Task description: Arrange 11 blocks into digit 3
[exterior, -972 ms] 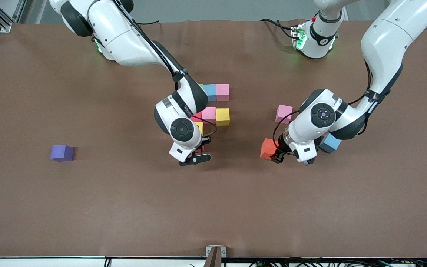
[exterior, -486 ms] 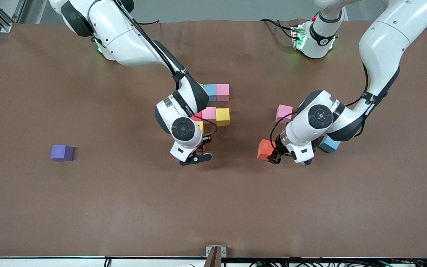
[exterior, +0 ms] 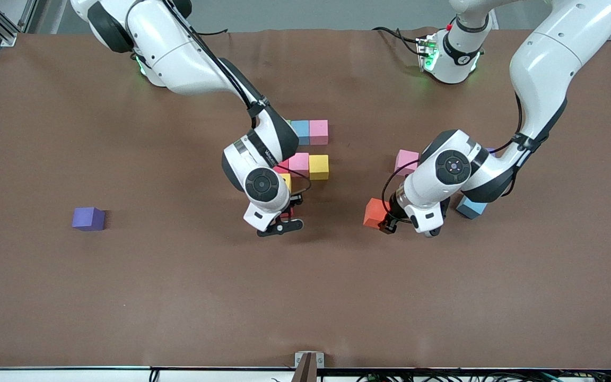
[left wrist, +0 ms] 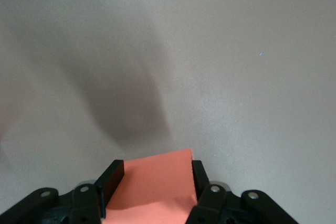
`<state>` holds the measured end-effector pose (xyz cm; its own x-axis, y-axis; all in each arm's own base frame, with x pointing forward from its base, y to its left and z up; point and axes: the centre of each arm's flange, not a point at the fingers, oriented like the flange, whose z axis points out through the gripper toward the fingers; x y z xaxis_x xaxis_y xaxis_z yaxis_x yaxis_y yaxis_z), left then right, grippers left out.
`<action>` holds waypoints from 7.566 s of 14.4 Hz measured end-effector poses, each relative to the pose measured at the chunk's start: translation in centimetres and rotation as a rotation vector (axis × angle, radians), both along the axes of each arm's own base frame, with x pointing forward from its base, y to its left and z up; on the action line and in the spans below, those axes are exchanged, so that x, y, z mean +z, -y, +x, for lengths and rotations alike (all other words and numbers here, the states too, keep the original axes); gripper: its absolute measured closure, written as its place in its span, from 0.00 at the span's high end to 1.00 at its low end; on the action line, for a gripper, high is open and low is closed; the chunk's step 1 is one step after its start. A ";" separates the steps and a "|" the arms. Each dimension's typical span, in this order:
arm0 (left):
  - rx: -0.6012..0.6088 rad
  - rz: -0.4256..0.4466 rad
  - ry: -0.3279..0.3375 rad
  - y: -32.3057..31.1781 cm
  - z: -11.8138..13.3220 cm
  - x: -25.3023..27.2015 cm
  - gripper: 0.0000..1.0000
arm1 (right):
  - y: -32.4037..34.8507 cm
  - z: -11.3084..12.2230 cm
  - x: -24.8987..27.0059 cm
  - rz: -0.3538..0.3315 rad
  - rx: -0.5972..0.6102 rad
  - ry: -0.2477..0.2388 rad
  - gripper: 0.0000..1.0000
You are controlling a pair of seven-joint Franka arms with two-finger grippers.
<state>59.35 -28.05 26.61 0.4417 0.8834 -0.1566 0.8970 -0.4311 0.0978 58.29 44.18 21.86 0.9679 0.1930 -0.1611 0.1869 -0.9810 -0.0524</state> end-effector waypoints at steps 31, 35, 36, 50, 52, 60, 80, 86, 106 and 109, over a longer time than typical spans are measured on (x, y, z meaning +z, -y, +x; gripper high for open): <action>0.344 0.053 -0.032 21.4 -7.4 -6.3 0.58 | 44.3 11.8 29.5 -0.020 -0.528 0.161 1.00; 0.300 0.056 -0.028 21.6 -7.4 -6.7 0.58 | 43.7 11.8 30.5 -0.006 -0.494 0.205 1.00; 0.290 0.058 -0.028 21.5 -7.4 -6.9 0.58 | 44.2 11.4 31.8 0.001 -0.476 0.224 1.00; 0.230 0.050 -0.021 22.0 -6.7 -7.5 0.58 | 47.1 5.6 37.6 0.017 -0.407 0.226 1.00; 0.230 0.046 -0.021 22.2 -6.7 -7.6 0.58 | 47.1 5.3 37.8 0.016 -0.406 0.228 1.00; 0.231 0.040 -0.016 22.8 -6.4 -7.6 0.55 | 47.9 5.2 37.5 0.014 -0.416 0.223 1.00; 0.157 0.198 0.021 6.4 -2.1 8.4 1.00 | 49.4 3.4 37.1 0.004 -0.287 0.218 1.00; -0.008 0.262 -0.039 -6.2 -4.6 5.9 1.00 | 49.6 2.7 36.7 -0.002 -0.283 0.240 1.00; 0.186 0.203 -0.120 -8.7 -17.0 -4.8 1.00 | 49.5 0.8 40.5 -0.053 -0.266 0.248 1.00; 0.167 0.205 -0.123 -7.9 -18.3 -5.3 1.00 | 48.7 0.8 40.5 -0.051 -0.270 0.247 1.00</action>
<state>41.08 -20.19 21.27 0.2763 0.9610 -0.0110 0.9569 -0.2762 -0.0900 59.13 -4.48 62.35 0.9938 -0.0766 0.0805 -0.0778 -0.9969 0.0121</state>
